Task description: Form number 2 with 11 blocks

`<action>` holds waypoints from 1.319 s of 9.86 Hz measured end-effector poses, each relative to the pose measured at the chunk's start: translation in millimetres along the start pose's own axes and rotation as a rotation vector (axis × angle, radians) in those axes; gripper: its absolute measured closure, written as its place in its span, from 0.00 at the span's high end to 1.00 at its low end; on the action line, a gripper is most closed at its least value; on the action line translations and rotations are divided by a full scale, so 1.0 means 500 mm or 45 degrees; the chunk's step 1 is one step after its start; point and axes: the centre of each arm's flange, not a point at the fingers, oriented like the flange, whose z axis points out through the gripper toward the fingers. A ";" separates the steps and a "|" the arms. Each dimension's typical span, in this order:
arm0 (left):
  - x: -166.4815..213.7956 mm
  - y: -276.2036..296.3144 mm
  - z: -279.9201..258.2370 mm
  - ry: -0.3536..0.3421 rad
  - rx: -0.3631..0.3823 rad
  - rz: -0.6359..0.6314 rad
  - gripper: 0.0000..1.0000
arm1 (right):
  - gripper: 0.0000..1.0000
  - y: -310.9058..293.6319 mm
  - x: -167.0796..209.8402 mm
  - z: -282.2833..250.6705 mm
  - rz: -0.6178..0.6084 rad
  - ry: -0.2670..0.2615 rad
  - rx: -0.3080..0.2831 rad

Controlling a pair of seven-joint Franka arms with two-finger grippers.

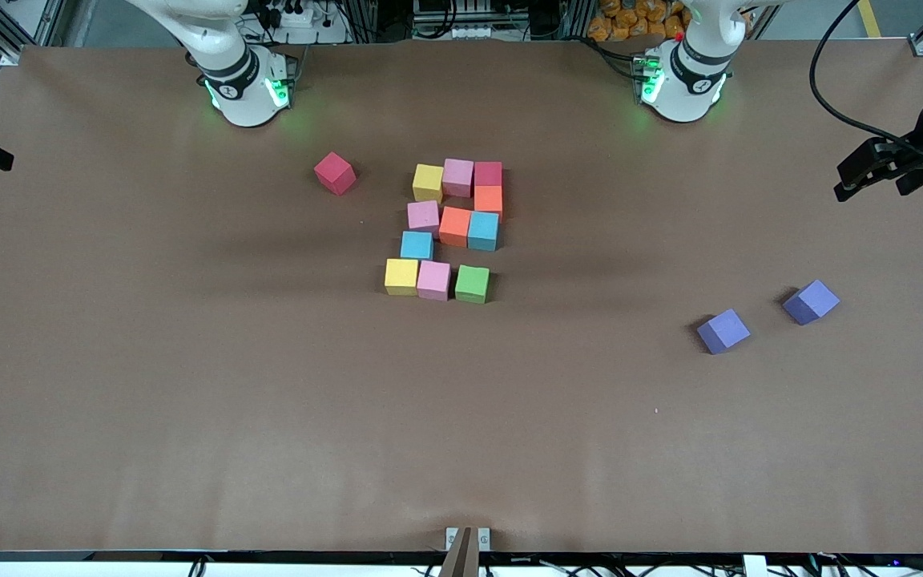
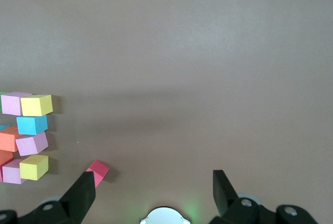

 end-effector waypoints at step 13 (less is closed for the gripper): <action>0.012 0.047 0.037 -0.044 0.001 0.055 0.81 | 1.00 -0.150 0.039 0.116 0.032 0.051 -0.012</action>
